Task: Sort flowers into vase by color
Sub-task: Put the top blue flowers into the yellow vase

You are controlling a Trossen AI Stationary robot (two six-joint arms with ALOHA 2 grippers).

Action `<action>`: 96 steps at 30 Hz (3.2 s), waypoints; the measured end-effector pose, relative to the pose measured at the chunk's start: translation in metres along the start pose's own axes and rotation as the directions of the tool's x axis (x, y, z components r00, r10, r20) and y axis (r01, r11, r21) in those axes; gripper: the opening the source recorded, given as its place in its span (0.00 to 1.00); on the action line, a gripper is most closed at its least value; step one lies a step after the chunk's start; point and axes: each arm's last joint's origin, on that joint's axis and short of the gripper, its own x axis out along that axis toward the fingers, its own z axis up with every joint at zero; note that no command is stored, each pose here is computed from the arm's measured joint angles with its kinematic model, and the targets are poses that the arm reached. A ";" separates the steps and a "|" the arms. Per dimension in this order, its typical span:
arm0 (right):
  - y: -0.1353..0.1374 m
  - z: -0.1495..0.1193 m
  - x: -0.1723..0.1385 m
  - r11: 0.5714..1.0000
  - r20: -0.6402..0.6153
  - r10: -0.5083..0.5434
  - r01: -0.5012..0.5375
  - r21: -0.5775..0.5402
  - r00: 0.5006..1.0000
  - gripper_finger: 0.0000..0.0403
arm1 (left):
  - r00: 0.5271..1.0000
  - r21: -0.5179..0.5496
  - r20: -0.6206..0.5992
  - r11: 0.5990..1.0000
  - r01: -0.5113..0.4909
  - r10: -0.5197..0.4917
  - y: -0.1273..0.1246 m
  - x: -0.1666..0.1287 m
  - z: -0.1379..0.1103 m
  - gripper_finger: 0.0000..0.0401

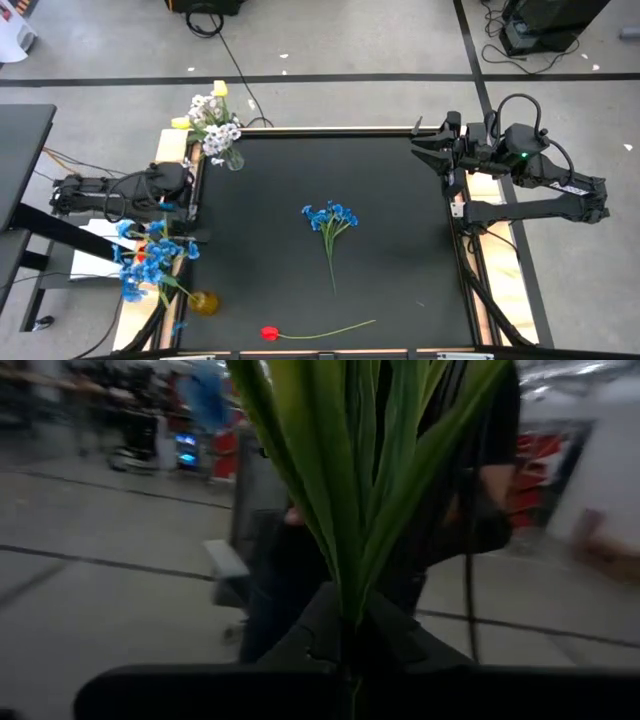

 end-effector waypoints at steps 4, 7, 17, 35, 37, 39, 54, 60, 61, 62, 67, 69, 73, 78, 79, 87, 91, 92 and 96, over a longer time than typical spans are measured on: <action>0.000 0.000 0.000 1.000 0.000 0.000 0.000 0.000 1.000 0.30 | 0.993 0.068 -0.002 0.991 -0.119 0.119 -0.005 -0.003 -0.008 0.04; 0.000 0.000 0.000 1.000 0.000 0.000 0.000 0.000 1.000 0.30 | 0.988 0.062 -0.014 0.987 -0.150 0.151 -0.005 -0.004 -0.016 0.04; 0.000 0.000 0.000 1.000 0.000 -0.001 0.001 0.000 1.000 0.30 | 0.979 0.140 -0.047 0.971 -0.192 0.200 -0.008 -0.007 -0.030 0.04; 0.000 0.000 0.000 1.000 0.000 -0.001 0.001 0.000 1.000 0.30 | 0.981 0.105 -0.015 0.976 -0.193 0.196 0.007 -0.008 -0.090 0.04; 0.000 0.000 0.000 1.000 0.000 0.000 0.000 0.000 1.000 0.30 | 0.979 0.088 -0.013 0.976 -0.200 0.202 0.008 -0.008 -0.091 0.04; 0.000 0.000 0.000 1.000 0.001 0.000 0.000 0.000 1.000 0.30 | 0.979 0.083 -0.013 0.976 -0.204 0.205 0.008 -0.009 -0.091 0.04; 0.000 0.000 0.000 1.000 0.001 0.000 0.000 0.000 1.000 0.30 | 0.958 -0.173 0.007 0.944 -0.280 0.286 0.011 -0.008 -0.080 0.04; 0.000 0.000 0.000 1.000 0.001 0.000 0.000 0.000 1.000 0.30 | 0.924 -0.301 0.039 0.886 -0.352 0.381 0.014 -0.007 -0.073 0.04; 0.000 0.000 0.000 1.000 0.001 0.000 0.000 0.000 1.000 0.30 | 0.925 -0.310 0.040 0.885 -0.348 0.378 0.013 -0.006 -0.073 0.04; 0.000 0.000 0.000 1.000 0.001 0.000 0.000 0.000 1.000 0.30 | 0.924 -0.321 0.040 0.881 -0.349 0.380 0.013 -0.005 -0.073 0.04; 0.000 0.000 0.000 1.000 0.001 0.000 0.000 0.000 1.000 0.30 | 0.897 -0.340 0.049 0.852 -0.398 0.439 0.013 -0.002 -0.085 0.04; 0.000 0.000 0.000 1.000 0.001 0.000 0.000 0.000 1.000 0.30 | 0.893 -0.339 0.071 0.853 -0.397 0.444 0.012 0.000 -0.092 0.04; 0.000 0.000 0.000 1.000 0.001 0.000 0.000 0.000 1.000 0.30 | 0.889 -0.369 0.142 0.857 -0.361 0.436 0.010 0.004 -0.096 0.04; 0.000 0.000 0.000 1.000 0.001 0.000 0.000 0.000 1.000 0.30 | 0.900 -0.368 0.183 0.876 -0.310 0.396 0.006 0.009 -0.091 0.04; 0.000 0.000 0.000 1.000 0.001 0.000 0.000 0.000 1.000 0.30 | 0.904 -0.363 0.182 0.881 -0.303 0.386 0.006 0.010 -0.091 0.04; 0.000 0.000 0.000 1.000 0.002 0.000 0.000 0.000 1.000 0.30 | 0.952 -0.157 0.167 0.960 -0.230 0.255 -0.001 0.023 -0.091 0.04; 0.000 0.000 0.000 1.000 0.002 0.000 0.000 0.000 1.000 0.30 | 0.961 -0.071 0.165 0.974 -0.214 0.223 -0.003 0.029 -0.091 0.04; 0.000 0.000 0.000 1.000 0.002 0.000 0.000 0.000 1.000 0.30 | 0.962 -0.050 0.163 0.976 -0.213 0.218 -0.003 0.030 -0.092 0.04; 0.000 0.000 0.000 1.000 0.002 0.000 0.000 0.000 1.000 0.30 | 0.964 -0.030 0.152 0.976 -0.216 0.218 -0.002 0.032 -0.102 0.04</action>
